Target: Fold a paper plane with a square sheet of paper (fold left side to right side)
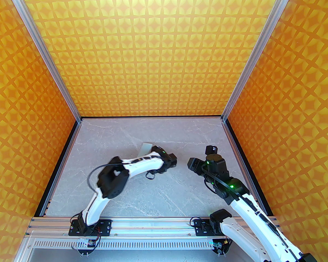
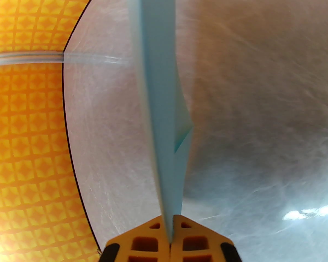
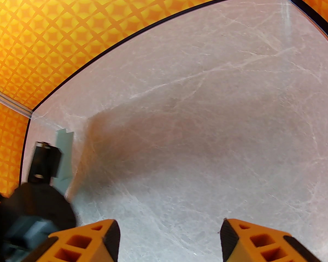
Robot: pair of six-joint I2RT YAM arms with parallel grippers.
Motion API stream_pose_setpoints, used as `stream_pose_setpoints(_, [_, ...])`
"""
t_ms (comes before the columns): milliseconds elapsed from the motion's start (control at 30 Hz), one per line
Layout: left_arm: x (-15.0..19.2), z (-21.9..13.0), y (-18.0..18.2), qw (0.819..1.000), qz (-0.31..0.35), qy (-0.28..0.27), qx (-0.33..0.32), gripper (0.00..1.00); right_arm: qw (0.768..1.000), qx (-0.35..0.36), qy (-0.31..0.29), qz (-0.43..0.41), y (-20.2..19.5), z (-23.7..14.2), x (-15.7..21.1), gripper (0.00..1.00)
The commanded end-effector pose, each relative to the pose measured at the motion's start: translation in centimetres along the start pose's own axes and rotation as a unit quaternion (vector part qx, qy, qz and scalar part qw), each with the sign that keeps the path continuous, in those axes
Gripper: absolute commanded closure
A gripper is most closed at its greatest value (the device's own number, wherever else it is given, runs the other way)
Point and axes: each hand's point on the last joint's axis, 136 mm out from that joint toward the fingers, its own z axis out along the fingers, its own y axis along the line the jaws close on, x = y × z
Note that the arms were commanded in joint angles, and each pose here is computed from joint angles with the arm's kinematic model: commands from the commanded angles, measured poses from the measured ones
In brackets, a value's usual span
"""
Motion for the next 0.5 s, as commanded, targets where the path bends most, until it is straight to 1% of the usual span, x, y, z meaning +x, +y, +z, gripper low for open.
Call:
stream_pose_setpoints(0, [-0.4,-1.5,-2.5,0.999,-0.001,-0.002,0.045,0.70,1.000,0.026,0.006,0.004,-1.4,0.2,0.8,0.34])
stream_pose_setpoints(100, [-0.9,-3.0,-5.2,0.992,-0.015,-0.007,0.126,0.46,1.000,0.025,0.007,0.003,-1.4,0.3,0.8,0.34])
stream_pose_setpoints(200, [-1.4,-5.2,-6.4,0.978,-0.038,-0.013,0.207,0.42,1.000,0.011,0.018,0.001,-0.9,0.7,1.2,0.33])
stream_pose_setpoints(233, [-1.6,-6.0,-6.6,0.971,-0.046,-0.018,0.233,0.40,1.000,0.004,0.023,-0.001,-0.6,0.8,1.4,0.33])
stream_pose_setpoints(267, [-2.0,-7.1,-6.6,0.962,-0.058,-0.026,0.265,0.36,1.000,-0.005,0.031,-0.001,-0.3,1.1,1.6,0.34])
stream_pose_setpoints(300, [-2.1,-7.9,-6.3,0.954,-0.071,-0.031,0.290,0.36,0.999,-0.021,0.040,-0.004,0.3,1.5,1.9,0.35])
stream_pose_setpoints(400, [-2.1,-8.6,-4.0,0.930,-0.124,-0.034,0.346,0.37,0.993,-0.082,0.083,-0.002,2.7,2.7,3.3,0.41])
stream_pose_setpoints(467, [-1.5,-7.8,-2.2,0.915,-0.158,-0.029,0.370,0.38,0.987,-0.119,0.111,0.005,4.1,3.6,4.2,0.49])
